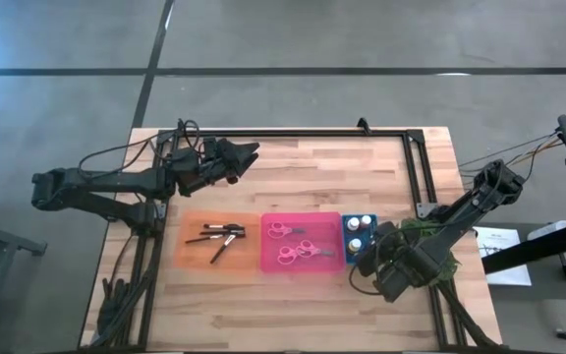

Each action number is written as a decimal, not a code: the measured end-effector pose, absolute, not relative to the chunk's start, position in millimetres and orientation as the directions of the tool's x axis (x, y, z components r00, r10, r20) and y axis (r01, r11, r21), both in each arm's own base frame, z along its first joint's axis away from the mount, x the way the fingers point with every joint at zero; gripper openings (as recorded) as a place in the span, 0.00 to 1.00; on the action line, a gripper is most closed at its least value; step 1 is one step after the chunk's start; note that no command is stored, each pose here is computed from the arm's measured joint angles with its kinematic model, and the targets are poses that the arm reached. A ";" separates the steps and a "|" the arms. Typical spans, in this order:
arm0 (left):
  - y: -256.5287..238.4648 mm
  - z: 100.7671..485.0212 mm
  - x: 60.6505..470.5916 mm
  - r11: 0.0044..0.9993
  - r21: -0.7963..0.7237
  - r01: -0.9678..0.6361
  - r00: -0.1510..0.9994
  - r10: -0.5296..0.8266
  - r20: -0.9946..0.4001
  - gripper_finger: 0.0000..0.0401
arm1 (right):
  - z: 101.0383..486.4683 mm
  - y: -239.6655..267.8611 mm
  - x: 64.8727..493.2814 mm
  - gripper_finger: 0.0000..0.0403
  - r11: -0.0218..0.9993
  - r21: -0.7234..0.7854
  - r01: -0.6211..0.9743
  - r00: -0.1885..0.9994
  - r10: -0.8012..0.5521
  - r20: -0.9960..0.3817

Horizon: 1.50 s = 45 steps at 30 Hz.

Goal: Pick & Place Paint Supplies
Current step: Put the brown paint bottle into the blue bin

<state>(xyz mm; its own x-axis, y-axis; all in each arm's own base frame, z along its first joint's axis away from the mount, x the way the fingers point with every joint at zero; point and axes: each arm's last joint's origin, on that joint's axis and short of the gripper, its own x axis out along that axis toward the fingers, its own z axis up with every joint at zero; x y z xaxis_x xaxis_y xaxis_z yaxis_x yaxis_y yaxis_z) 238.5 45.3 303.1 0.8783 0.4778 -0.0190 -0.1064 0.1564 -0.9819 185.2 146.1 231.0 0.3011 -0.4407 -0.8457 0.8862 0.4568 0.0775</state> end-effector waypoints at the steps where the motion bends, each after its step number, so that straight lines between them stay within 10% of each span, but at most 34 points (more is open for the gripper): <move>1: 45.3 303.2 238.5 0.157 -0.982 -0.106 0.878 0.478 -0.018 0.84 | 230.7 146.0 185.0 0.27 0.457 0.076 0.886 0.300 -0.442 -0.846; 45: 45.1 302.8 238.5 0.157 -0.981 -0.110 0.879 0.477 -0.022 0.84 | 219.1 140.9 186.4 0.27 0.438 0.080 0.895 0.292 -0.442 -0.848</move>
<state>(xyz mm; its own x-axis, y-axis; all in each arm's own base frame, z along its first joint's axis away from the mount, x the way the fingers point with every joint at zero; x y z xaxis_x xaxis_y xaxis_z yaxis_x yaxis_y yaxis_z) 238.5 45.1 302.8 0.8786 0.4771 -0.0218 -0.1097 0.1571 -0.9815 186.4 140.9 219.1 0.2923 -0.4420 -0.8481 0.8955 0.4378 0.0805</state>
